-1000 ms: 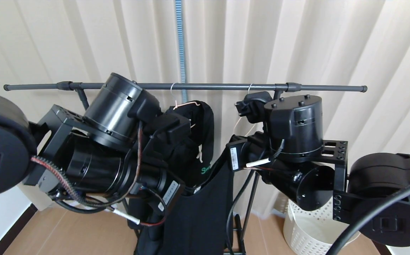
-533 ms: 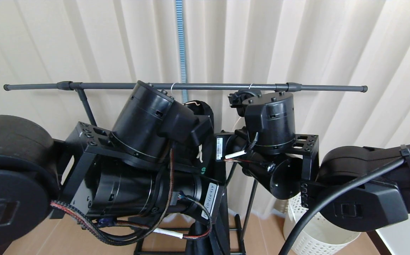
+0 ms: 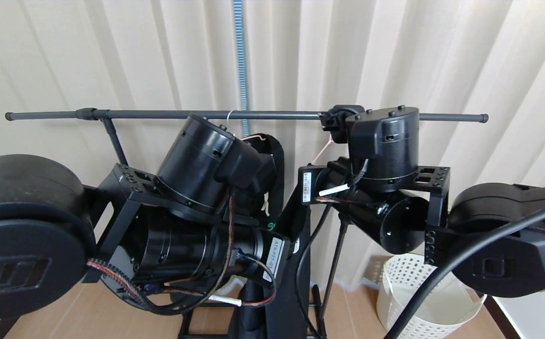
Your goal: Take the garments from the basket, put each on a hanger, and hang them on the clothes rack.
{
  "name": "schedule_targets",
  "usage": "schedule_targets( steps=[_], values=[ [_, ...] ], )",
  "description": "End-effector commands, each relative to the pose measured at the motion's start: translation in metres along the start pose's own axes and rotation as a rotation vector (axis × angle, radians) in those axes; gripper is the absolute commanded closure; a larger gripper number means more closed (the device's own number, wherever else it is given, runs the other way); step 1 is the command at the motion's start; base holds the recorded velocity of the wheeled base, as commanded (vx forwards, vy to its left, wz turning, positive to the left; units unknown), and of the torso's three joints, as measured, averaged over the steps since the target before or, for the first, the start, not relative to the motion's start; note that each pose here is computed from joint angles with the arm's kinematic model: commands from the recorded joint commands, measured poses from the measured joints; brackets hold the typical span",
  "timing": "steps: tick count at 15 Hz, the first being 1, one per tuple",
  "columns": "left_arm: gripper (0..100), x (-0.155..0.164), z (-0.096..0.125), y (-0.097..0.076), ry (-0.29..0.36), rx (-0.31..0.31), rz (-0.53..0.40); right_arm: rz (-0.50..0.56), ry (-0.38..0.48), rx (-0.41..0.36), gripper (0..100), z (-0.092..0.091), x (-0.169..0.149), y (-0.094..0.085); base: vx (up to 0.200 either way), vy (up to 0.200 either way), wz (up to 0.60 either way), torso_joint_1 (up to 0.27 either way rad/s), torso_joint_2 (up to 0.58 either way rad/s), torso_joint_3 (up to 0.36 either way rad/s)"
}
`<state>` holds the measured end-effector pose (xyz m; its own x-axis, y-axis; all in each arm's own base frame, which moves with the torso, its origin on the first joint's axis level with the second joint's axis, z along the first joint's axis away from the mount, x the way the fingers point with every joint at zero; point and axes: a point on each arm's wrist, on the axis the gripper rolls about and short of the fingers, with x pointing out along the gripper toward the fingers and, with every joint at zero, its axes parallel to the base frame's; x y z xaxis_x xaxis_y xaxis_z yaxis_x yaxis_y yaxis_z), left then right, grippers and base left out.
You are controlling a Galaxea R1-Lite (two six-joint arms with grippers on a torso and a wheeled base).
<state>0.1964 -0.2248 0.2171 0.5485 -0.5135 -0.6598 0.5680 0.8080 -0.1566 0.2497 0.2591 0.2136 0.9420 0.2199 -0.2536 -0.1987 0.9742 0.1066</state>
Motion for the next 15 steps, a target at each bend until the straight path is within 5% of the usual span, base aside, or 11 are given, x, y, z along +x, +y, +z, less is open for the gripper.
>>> schedule_targets(
  steps=[1, 5, 13, 14, 15],
  values=[
    [100, -0.001, 0.008, 0.023, -0.029, -0.011, 0.081, -0.016, -0.028, -0.013, 100, 0.012, -0.017, -0.014, 0.000, 0.000, 0.00, 0.000, 0.00, 0.000],
    [100, 0.003, 0.032, 0.046, -0.087, -0.010, 0.154, -0.031, -0.026, -0.192, 100, 0.011, -0.044, -0.032, 0.000, 0.000, 0.00, 0.000, 0.00, 0.000],
    [100, 0.019, 0.041, 0.047, -0.096, 0.003, 0.160, -0.069, -0.035, -0.200, 100, 0.016, -0.044, -0.045, 0.000, 0.000, 0.00, 0.000, 0.00, 0.000],
    [0, 0.018, 0.041, 0.047, -0.095, 0.012, 0.159, -0.068, -0.037, -0.200, 100, 0.017, -0.044, -0.045, 0.000, 0.000, 0.00, 0.000, 0.00, 0.000],
    [0, 0.017, 0.039, 0.046, -0.090, 0.026, 0.159, -0.074, -0.040, -0.196, 100, 0.018, -0.043, -0.047, 0.000, 0.000, 0.00, 0.000, 0.00, 0.000]
  ],
)
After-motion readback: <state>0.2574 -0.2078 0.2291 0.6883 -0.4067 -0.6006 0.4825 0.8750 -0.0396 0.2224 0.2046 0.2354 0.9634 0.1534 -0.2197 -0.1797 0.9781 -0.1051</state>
